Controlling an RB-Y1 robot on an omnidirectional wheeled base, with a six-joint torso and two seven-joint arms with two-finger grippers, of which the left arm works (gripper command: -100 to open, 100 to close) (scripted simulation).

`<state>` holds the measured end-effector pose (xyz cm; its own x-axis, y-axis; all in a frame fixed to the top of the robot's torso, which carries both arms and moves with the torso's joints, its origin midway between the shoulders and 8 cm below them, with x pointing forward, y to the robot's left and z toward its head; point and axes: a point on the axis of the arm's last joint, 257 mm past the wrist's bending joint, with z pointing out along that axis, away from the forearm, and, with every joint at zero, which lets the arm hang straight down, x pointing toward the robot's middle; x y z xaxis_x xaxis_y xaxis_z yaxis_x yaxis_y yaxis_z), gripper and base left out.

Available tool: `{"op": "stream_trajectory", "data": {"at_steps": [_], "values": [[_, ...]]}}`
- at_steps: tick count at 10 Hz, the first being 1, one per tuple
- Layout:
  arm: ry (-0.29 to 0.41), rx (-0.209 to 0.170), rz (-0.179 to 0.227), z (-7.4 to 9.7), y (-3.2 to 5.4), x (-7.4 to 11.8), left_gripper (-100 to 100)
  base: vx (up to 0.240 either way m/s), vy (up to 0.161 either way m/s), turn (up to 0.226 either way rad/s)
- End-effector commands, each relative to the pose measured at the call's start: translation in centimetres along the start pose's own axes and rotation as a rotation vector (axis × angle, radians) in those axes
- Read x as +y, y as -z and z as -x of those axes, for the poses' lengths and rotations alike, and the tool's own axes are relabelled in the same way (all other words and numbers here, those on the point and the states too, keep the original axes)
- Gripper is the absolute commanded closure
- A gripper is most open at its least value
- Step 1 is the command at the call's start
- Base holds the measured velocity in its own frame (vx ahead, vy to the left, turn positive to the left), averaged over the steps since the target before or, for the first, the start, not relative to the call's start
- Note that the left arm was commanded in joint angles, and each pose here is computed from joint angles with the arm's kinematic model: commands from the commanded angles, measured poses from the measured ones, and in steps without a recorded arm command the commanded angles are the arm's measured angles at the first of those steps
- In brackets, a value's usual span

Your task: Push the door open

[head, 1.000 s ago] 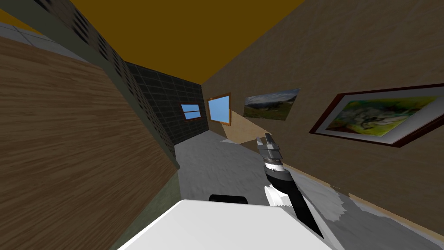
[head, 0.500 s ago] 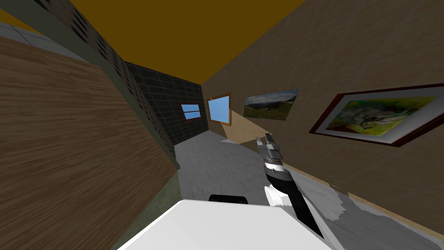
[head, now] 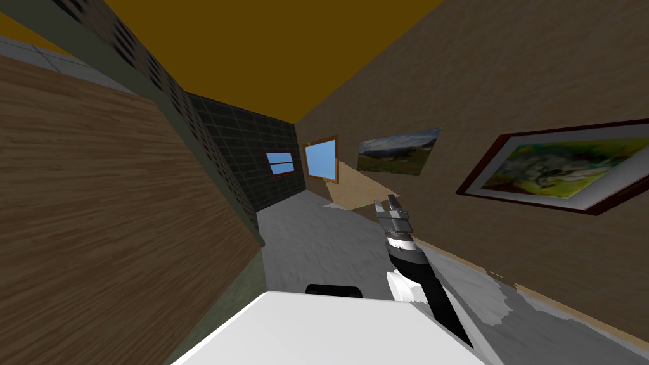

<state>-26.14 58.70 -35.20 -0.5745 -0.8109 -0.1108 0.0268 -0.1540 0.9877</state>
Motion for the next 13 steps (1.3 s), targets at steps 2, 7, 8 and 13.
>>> {"op": "stream_trajectory", "data": {"at_steps": [2, 7, 8, 13], "values": [[0.003, 0.004, 0.008, -0.26, 0.05, 0.06, -100, -0.005, 0.071, 0.040], [0.003, 0.006, 0.010, -0.42, 0.11, 0.04, -100, -0.001, 0.015, 0.007], [0.003, 0.006, 0.010, -0.42, 0.11, 0.04, -100, 0.000, 0.000, 0.000], [0.001, 0.010, 0.020, -0.66, 0.24, 0.13, -100, -0.002, 0.013, 0.016]]}}
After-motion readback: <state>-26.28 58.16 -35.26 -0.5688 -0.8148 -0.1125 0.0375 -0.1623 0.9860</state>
